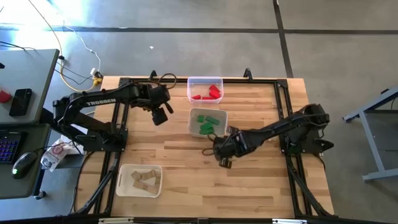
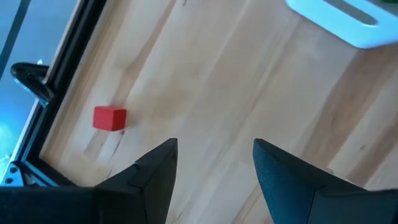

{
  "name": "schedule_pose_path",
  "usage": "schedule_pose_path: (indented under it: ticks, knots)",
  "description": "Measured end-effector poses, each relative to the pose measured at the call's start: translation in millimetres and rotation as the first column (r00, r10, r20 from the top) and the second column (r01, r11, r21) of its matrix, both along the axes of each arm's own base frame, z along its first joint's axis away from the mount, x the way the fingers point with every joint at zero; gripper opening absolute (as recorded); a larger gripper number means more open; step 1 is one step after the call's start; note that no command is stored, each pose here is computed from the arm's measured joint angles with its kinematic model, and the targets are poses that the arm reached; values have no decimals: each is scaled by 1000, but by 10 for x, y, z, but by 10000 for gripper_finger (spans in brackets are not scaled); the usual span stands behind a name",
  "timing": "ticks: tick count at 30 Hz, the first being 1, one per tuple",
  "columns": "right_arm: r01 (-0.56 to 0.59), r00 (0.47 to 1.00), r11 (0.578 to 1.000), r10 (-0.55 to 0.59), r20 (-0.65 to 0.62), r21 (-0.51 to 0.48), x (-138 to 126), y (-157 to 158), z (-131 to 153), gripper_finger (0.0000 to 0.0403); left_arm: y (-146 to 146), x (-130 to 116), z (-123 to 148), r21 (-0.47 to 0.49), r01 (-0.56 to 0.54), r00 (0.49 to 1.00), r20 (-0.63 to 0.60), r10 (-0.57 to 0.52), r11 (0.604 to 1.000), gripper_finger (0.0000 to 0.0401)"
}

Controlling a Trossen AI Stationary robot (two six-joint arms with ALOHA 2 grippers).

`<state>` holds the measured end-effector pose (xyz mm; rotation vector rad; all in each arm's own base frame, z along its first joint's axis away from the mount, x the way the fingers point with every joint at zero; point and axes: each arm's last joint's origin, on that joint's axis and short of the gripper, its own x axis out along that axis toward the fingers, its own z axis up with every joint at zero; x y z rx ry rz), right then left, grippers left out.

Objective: Sort & place blocks by color
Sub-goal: Put the green cube block into the top white bin

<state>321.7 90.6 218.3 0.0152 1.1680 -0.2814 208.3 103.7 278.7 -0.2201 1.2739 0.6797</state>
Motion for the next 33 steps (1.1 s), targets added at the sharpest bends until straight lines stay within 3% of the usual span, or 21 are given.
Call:
schedule_pose_path:
  ticks: [14,23,33]
  knots:
    - [121,979,973,-85,183,-196,68,-543,329,103,430,-238,6,18,-186,983,17,185,982,197]
    - [232,953,946,-174,247,-229,138,-873,367,103,719,-433,22,39,-342,938,76,339,939,197]
    - [296,924,936,-230,305,-191,193,-1093,390,103,856,-554,30,77,-282,959,39,280,956,197]
